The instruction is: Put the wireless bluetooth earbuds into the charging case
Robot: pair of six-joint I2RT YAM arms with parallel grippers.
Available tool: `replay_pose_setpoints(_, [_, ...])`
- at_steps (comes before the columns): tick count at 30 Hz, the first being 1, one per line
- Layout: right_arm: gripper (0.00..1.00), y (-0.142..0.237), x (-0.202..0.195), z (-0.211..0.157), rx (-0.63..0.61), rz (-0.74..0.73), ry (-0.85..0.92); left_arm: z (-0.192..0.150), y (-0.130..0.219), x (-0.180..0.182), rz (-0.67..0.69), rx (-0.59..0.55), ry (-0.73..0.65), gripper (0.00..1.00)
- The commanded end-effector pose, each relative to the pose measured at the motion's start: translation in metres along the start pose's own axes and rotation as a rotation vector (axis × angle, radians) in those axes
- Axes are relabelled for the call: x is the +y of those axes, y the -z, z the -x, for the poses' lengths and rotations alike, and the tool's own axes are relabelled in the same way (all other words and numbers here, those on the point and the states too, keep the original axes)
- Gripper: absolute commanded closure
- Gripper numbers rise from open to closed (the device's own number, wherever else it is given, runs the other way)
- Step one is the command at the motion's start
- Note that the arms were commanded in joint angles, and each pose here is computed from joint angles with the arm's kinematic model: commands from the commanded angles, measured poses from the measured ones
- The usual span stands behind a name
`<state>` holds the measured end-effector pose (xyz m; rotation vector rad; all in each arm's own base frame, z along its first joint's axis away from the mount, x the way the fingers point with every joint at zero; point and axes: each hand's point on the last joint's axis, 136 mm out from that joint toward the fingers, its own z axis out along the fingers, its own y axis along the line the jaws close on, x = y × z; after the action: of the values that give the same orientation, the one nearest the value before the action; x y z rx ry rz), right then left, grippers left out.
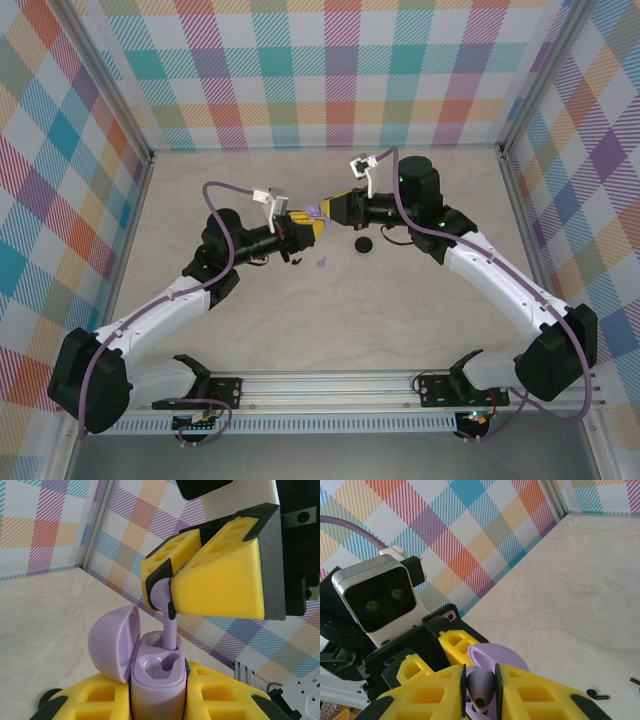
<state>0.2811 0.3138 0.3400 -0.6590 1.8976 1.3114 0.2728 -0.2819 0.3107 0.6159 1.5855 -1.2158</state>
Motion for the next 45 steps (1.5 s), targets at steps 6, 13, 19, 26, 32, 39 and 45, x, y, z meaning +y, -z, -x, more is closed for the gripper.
replay_pose_setpoints(6, [0.76,-0.003,0.008,0.0,0.01,0.026,0.039,0.029,0.002,-0.016,-0.021,-0.076,-0.056,0.82])
replay_pose_setpoints(13, [0.76,-0.003,0.004,-0.005,0.021,0.006,0.039,0.031,0.003,-0.015,-0.01,-0.087,-0.058,0.82])
replay_pose_setpoints(19, [0.75,-0.003,0.001,-0.007,0.032,-0.007,0.04,0.031,0.003,-0.019,-0.03,-0.082,-0.062,0.82])
replay_pose_setpoints(26, [0.67,0.0,0.002,-0.005,0.026,-0.019,0.047,0.029,0.003,-0.021,-0.037,-0.069,-0.061,0.82])
replay_pose_setpoints(32, [0.55,0.005,0.001,-0.003,0.014,-0.048,0.055,0.021,0.003,-0.018,-0.028,-0.027,-0.061,0.82])
replay_pose_setpoints(39, [0.45,0.02,-0.023,0.002,-0.039,-0.234,0.044,0.009,0.005,-0.011,0.024,0.038,-0.067,0.82])
replay_pose_setpoints(45, [0.43,0.039,-0.073,-0.004,-0.041,-0.532,-0.033,0.006,0.014,-0.009,0.069,0.054,-0.1,0.82])
